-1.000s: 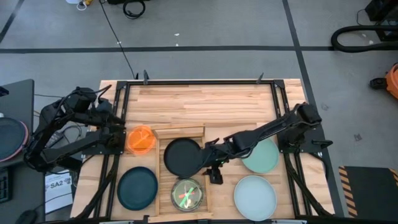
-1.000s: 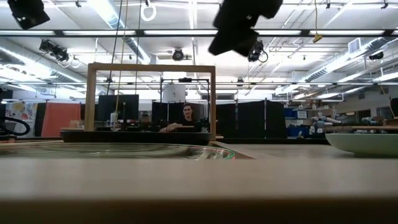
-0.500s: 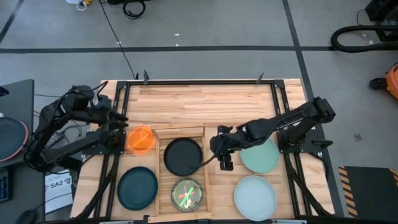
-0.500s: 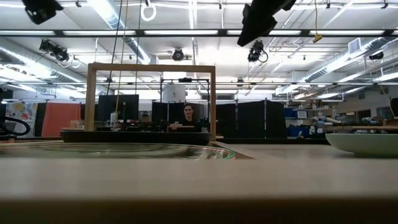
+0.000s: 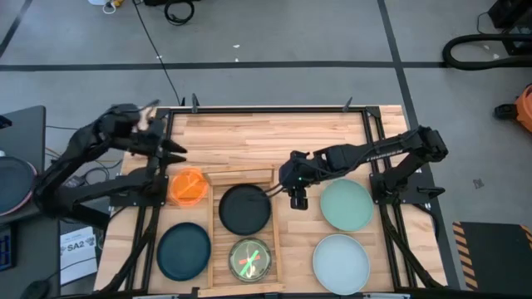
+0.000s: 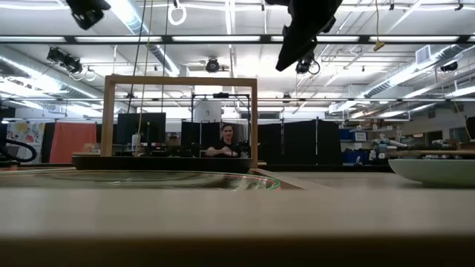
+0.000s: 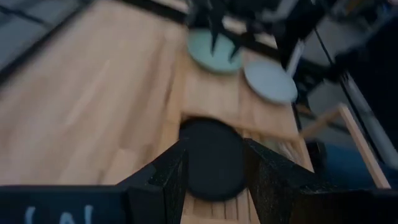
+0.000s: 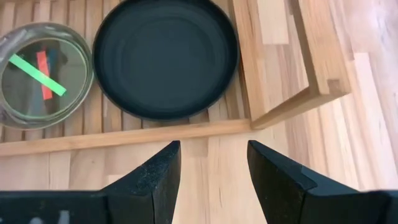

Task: Place and stack plates onto a shelf
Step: Stack the big black plate on top of the big black plate on the shelf

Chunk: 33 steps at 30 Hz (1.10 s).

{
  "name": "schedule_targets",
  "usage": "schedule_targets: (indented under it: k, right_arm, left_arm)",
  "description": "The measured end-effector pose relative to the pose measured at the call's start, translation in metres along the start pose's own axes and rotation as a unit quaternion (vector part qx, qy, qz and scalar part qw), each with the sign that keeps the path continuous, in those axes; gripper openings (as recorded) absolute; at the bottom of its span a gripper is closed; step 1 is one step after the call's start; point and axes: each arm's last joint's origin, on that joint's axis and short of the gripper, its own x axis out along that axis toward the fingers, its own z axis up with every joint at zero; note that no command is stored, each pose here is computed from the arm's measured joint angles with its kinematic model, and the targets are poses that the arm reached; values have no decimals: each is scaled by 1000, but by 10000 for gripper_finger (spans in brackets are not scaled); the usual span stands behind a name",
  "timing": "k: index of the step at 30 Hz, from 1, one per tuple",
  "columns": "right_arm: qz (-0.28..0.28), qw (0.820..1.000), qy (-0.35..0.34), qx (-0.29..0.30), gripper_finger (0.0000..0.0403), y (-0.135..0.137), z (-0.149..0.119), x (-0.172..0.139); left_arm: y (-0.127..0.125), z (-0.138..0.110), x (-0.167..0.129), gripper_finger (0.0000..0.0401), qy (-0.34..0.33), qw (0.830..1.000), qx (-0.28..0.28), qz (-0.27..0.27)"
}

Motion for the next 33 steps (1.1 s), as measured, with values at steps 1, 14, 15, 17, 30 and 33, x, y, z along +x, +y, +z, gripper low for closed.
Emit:
schedule_targets:
  k: [1, 14, 15, 17, 30, 33]
  right_arm:
    - [0, 1000, 4, 1, 190, -1, -1, 0]
    - [-5, 1000, 23, 2, 190, -3, -4, 1]
    - [-5, 1000, 23, 2, 190, -3, -4, 1]
    - [-5, 1000, 23, 2, 190, -3, -4, 1]
    - [-4, 1000, 24, 0, 190, -3, -4, 1]
    - [-3, 1000, 24, -2, 190, -1, -5, 0]
  left_arm:
    - [0, 1, 7, 155, 17, 1000, 3, -11]
    - [-41, -19, 40, 155, 187, 979, 74, -21]
    - [-44, -22, 41, 155, 199, 977, 70, -16]
    - [-51, -26, 44, 155, 218, 974, 67, -1]
    - [-102, -57, 79, 155, 313, 939, 134, 42]
    - [-111, -65, 89, 155, 328, 930, 156, 57]
